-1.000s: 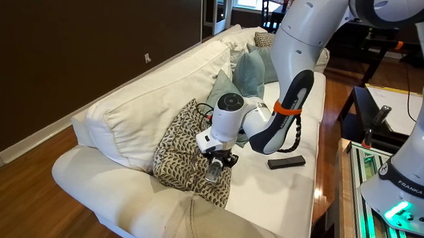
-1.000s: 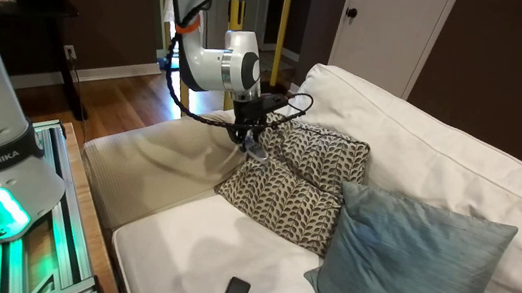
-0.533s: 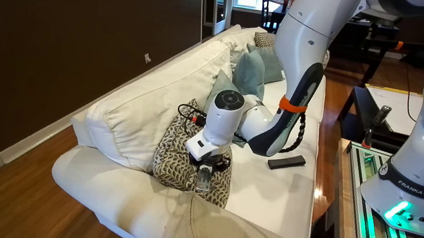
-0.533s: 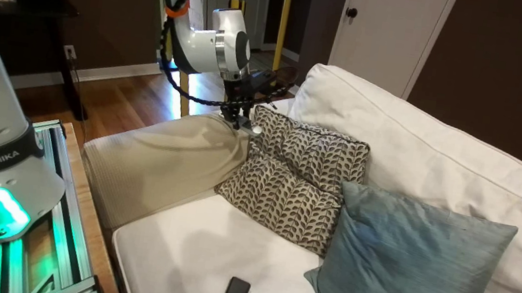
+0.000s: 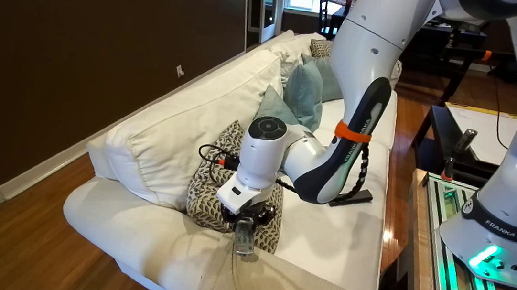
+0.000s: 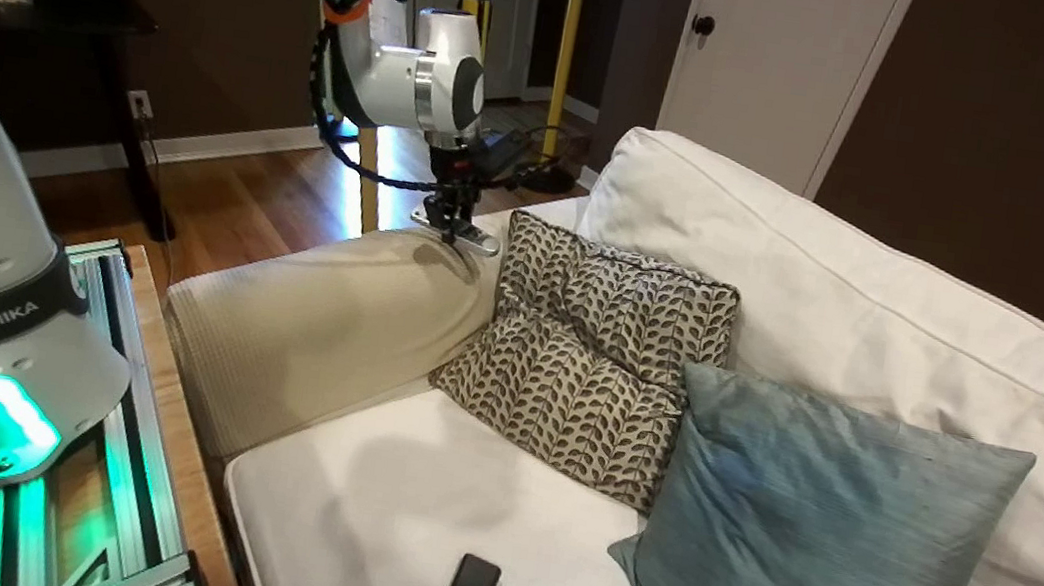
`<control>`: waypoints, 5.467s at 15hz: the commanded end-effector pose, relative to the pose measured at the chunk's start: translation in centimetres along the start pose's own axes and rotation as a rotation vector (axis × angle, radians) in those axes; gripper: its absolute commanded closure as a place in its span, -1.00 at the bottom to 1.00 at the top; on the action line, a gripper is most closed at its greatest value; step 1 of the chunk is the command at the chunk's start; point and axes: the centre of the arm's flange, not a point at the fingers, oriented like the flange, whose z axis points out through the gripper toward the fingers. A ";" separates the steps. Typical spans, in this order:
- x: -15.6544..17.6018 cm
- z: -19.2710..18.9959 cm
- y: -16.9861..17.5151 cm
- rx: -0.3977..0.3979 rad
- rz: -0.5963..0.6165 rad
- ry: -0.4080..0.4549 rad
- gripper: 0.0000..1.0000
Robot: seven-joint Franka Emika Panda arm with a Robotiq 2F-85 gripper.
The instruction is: Put both remote controls into the armrest
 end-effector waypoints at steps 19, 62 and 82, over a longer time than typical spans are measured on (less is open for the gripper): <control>3.1 3.7 7.6 0.263 0.280 0.000 0.44; -9.5 1.8 -17.5 0.266 0.624 -0.230 -1.00; -18.4 6.8 -27.8 0.454 1.085 -0.337 -1.00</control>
